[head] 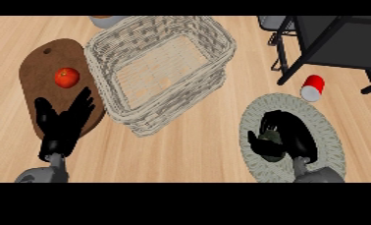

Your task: Pick the squash from the placemat and place it in the tiered shelf

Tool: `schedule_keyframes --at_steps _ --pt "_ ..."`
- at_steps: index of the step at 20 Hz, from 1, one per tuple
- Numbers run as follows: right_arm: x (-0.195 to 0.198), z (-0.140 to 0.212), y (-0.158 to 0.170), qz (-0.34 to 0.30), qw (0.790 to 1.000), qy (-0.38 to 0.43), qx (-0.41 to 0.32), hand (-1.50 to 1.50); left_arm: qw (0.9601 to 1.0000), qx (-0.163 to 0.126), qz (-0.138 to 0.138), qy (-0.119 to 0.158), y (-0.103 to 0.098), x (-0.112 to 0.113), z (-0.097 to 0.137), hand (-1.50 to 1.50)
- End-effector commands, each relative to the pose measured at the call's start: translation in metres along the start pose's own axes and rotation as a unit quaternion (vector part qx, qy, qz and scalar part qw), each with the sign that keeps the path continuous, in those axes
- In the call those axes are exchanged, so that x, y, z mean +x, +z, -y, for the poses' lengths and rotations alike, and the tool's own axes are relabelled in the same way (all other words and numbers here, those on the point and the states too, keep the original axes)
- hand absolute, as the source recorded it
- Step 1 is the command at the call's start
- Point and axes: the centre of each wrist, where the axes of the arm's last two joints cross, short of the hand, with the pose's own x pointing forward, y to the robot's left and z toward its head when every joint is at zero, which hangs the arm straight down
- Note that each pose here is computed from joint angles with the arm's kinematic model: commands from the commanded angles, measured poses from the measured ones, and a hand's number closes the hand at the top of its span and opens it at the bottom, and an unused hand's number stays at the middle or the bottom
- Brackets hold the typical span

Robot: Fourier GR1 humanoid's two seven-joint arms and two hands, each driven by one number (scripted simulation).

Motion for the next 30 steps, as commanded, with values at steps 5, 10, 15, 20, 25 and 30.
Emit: schedule_keyframes --at_steps 5,10,15,20,25,30 --pt "-0.008 0.071 -0.001 0.142 0.99 -0.016 0.01 1.5 0.9993 0.005 -0.035 0.009 -0.003 -0.012 -0.006 0.0" --pt "0.033 0.137 0.045 0.19 0.977 -0.026 -0.097 1.5 0.9994 0.013 -0.031 0.005 0.001 0.001 -0.013 0.0" --pt "0.057 0.186 0.092 0.165 0.967 -0.042 -0.191 1.5 0.9996 0.009 -0.028 -0.001 0.009 -0.023 0.0 0.0" --pt "0.069 0.248 0.121 0.155 0.959 -0.056 -0.229 1.5 0.9995 0.014 -0.028 0.007 0.0 -0.007 -0.008 0.0" --pt "0.062 0.31 0.115 0.129 0.955 -0.076 -0.256 1.5 0.9998 -0.003 -0.02 0.002 0.014 -0.013 0.001 0.0" --pt "0.075 0.361 0.106 0.112 0.95 -0.107 -0.271 1.5 0.9996 -0.009 -0.027 0.001 -0.001 0.0 0.0 0.0"
